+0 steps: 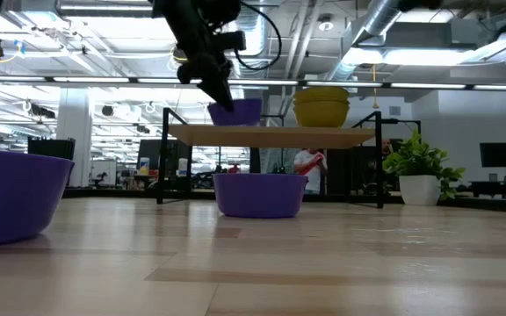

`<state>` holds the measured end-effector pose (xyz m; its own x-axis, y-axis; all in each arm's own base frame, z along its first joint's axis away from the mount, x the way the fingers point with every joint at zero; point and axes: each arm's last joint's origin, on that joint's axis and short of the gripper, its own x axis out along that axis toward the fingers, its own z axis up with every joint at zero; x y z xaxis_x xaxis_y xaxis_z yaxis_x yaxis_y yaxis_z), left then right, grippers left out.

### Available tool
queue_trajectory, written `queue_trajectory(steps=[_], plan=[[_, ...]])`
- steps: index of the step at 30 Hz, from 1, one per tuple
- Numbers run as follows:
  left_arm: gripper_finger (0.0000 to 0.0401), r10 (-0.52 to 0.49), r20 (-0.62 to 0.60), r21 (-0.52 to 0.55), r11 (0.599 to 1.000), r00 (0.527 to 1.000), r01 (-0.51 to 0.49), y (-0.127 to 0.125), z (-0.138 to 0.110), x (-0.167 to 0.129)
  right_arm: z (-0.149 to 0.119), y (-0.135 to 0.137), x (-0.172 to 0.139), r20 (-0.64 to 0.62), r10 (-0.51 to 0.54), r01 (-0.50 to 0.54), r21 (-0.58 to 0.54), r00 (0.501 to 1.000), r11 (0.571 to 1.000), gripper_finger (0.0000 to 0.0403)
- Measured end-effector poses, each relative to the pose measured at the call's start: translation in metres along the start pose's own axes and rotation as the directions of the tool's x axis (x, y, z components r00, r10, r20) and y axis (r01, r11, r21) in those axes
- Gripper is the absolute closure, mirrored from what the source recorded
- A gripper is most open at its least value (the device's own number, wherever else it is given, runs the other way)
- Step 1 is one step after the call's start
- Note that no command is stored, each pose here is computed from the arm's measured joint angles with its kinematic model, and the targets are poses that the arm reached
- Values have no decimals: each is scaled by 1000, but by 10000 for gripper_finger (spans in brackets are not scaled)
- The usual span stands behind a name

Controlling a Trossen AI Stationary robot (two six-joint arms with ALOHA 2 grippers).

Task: Pick & Place Mini bowls
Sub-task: Put the bottom right blue bowl on the shelf

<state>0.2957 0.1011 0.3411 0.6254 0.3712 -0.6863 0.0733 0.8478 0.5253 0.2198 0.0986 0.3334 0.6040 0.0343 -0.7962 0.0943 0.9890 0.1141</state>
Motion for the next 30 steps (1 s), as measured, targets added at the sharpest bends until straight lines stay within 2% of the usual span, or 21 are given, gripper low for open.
queue_trajectory(steps=[5,10,17,30], plan=[[399,47,7,-26,999,999,-47,16,6,-2,-18,-11,-3,83,47,-49,23,995,999,228],[399,64,15,-43,997,998,-63,26,7,-5,-31,-19,-8,103,58,-65,72,993,995,228],[399,16,-73,-51,999,997,-19,27,-6,1,-30,-20,-13,133,72,-82,72,989,994,228],[395,25,-107,-53,998,994,-30,29,-7,19,-28,-19,-12,148,76,-88,75,986,993,228]])
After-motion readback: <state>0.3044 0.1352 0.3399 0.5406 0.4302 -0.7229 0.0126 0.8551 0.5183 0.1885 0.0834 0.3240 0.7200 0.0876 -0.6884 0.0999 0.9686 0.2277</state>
